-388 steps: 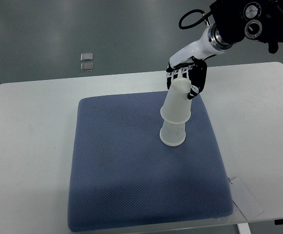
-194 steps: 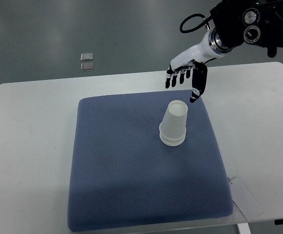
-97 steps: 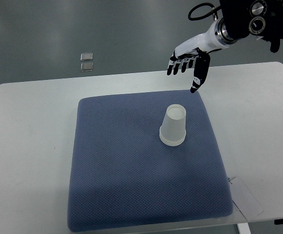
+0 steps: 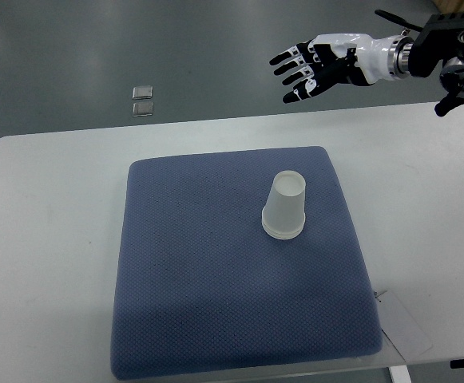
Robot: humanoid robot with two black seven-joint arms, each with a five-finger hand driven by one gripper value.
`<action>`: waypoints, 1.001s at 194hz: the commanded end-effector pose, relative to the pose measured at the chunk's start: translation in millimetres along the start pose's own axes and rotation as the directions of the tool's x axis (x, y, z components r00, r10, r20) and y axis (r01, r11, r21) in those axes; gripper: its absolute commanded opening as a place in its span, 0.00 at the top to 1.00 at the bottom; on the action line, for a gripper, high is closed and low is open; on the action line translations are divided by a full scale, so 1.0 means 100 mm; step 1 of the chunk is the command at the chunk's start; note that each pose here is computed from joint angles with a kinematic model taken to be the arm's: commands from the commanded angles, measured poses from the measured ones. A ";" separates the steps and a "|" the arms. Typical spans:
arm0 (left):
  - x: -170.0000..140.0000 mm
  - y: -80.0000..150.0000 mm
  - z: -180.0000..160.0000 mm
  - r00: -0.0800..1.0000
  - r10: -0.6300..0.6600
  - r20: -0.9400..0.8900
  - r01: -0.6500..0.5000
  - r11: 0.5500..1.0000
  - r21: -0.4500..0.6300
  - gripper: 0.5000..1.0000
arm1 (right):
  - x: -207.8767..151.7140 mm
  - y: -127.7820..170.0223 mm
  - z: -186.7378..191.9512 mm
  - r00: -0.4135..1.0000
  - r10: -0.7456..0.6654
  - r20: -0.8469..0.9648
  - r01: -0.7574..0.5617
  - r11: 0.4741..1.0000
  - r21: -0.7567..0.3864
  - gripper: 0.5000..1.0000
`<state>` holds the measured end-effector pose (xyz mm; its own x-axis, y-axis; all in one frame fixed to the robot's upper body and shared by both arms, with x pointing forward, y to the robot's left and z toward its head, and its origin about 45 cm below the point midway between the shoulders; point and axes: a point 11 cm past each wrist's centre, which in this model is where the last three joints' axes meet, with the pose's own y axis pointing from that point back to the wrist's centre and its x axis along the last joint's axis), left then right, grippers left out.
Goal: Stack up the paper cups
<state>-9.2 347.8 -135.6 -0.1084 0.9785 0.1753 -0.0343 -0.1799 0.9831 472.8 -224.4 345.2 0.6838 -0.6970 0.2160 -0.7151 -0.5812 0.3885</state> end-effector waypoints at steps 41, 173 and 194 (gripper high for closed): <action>0.00 0.00 0.00 1.000 0.000 0.000 0.000 1.000 -0.001 0.00 | 0.16 -0.07 0.48 0.884 0.042 0.465 -0.132 0.977 0.164 0.29; 0.00 0.00 0.00 1.000 0.000 0.000 0.000 1.000 -0.001 0.00 | 0.08 -0.20 1.47 0.519 0.067 0.852 -0.377 0.913 0.158 0.29; 0.00 0.00 0.00 1.000 0.000 0.000 0.000 1.000 -0.001 0.00 | 0.14 -0.17 1.55 0.473 0.075 0.878 -0.404 0.904 0.140 0.29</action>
<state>-9.2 347.8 -135.6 -0.1084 0.9785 0.1753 -0.0335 -0.1799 0.9831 472.3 -279.9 208.4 0.1839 -0.7577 -0.6261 -0.9334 -0.3343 0.1303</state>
